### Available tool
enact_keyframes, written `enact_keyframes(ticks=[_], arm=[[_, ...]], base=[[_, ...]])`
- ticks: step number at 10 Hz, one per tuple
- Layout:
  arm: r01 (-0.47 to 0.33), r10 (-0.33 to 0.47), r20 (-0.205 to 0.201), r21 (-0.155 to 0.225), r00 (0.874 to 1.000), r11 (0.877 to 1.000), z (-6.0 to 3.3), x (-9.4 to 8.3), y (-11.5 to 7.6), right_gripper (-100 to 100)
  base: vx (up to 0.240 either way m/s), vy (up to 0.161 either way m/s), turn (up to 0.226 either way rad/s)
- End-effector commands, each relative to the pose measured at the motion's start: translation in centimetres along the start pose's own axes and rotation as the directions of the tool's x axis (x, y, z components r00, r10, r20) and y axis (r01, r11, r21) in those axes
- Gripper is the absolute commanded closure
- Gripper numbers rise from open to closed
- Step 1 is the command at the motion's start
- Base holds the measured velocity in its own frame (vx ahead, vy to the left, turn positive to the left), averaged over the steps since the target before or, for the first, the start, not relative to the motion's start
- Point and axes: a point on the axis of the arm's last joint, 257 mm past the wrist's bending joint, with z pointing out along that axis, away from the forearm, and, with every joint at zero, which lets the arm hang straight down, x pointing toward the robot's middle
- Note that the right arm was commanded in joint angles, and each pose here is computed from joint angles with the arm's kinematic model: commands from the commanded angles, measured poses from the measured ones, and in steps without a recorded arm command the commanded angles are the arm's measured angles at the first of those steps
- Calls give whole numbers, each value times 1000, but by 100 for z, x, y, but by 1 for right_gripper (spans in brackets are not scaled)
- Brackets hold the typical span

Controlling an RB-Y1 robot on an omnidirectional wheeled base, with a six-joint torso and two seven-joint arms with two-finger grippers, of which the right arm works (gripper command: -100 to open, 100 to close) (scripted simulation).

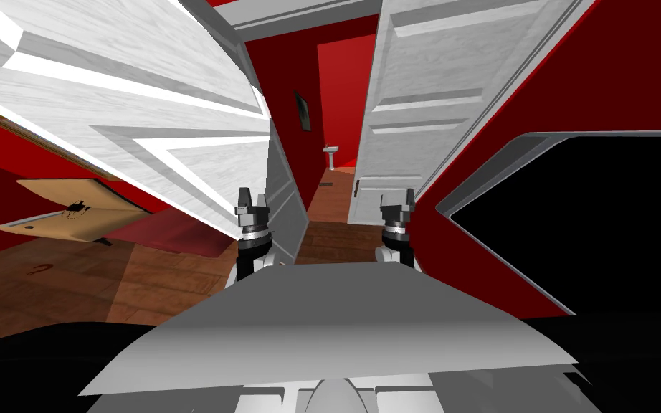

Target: Pull the door open

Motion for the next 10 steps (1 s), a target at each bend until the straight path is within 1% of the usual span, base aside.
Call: enact_keyframes(ticks=[1, 3, 4, 5, 6, 8, 10], arm=[[-49, 48, 19, 21, 999, 999, -41, -81, -128, -100], [-110, 108, 48, 47, 993, 993, -107, -207, -298, -100], [-141, 137, 62, 53, 989, 989, -132, -263, -361, -100], [-140, 136, 65, 58, 989, 988, -143, -272, -382, -100], [-170, 165, 83, 68, 983, 983, -181, -338, -465, -100], [-233, 222, 123, 85, 967, 969, -267, -479, -634, -100], [-294, 276, 167, 96, 947, 951, -360, -623, -796, -100]], base=[[81, -47, 130], [98, -35, 139], [112, -23, 124], [65, -25, 34], [53, -35, 75], [75, -47, 160], [80, -51, 140]])
